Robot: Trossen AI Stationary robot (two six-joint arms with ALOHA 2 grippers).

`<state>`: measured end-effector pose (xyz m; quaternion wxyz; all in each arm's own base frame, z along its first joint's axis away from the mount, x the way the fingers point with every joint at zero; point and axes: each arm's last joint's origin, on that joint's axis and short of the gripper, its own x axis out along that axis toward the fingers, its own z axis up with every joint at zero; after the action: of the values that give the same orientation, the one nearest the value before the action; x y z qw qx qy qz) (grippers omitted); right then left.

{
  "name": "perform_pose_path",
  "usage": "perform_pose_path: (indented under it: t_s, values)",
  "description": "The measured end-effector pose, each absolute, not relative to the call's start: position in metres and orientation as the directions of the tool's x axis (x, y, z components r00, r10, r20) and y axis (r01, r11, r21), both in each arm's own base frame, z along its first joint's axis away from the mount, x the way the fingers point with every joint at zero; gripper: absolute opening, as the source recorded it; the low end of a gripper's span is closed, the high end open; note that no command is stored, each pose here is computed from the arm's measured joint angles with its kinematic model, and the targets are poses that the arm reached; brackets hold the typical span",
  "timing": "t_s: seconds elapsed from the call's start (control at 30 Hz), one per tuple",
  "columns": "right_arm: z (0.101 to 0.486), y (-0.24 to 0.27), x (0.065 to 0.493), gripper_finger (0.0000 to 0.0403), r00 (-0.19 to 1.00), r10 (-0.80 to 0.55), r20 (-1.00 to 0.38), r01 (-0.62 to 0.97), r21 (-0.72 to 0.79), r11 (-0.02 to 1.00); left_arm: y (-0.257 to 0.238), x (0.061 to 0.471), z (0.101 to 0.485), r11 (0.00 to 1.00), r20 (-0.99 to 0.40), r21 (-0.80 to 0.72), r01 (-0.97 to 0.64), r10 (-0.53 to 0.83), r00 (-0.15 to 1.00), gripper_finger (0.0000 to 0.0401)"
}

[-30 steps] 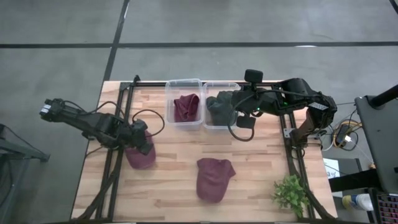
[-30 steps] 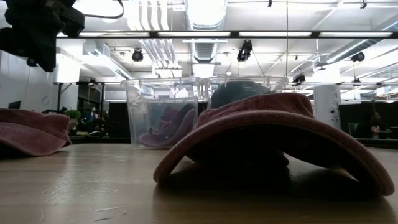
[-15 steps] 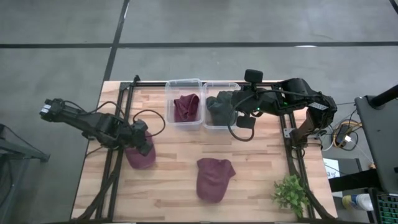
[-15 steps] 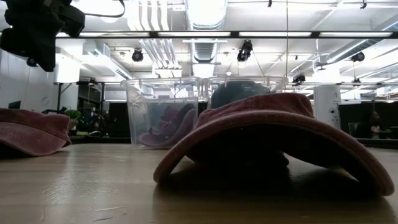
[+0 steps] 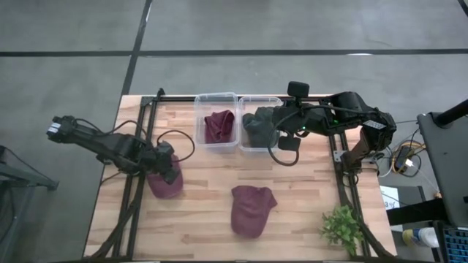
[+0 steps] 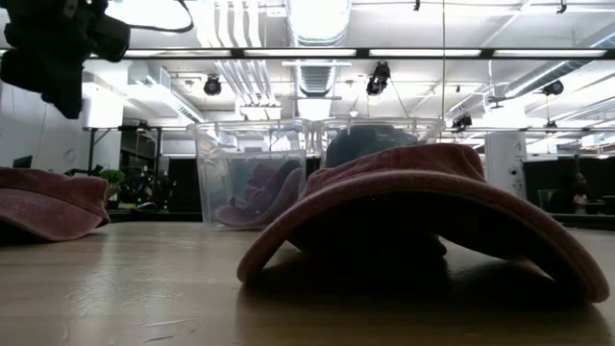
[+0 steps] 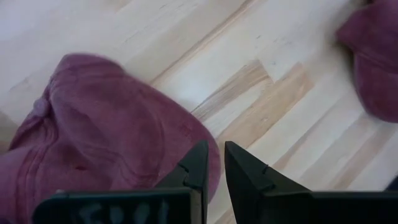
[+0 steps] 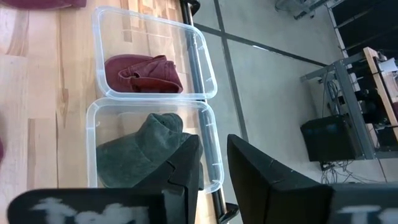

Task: Pick & Place hat
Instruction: Put the left red cap into the left transparent bin

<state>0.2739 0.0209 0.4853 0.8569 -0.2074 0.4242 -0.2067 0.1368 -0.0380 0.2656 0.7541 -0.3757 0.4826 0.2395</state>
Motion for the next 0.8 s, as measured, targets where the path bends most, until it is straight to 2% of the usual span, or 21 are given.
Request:
perform_pose_path:
  t_s: [0.2,0.43,0.8]
  values:
    - [0.4852,0.0209,0.2738,0.0081,0.554,-0.530,-0.641,0.176,-0.532,0.828,-0.0387,0.1350,0.2562,0.557,-0.924,-0.334,-0.760,-0.035,0.381,0.0044]
    - [0.4852,0.0209,0.2738,0.0089,0.555,-0.530,-0.642,0.173,-0.534,0.827,-0.0396,0.1348,0.2559,0.557,-0.926,-0.344,-0.756,-0.066,0.372,0.0044]
    - [0.4852,0.0209,0.2738,0.0077,0.555,-0.530,-0.642,0.178,-0.531,0.829,-0.0395,0.1350,0.2559,0.574,-0.925,-0.340,-0.745,-0.060,0.375,0.0044]
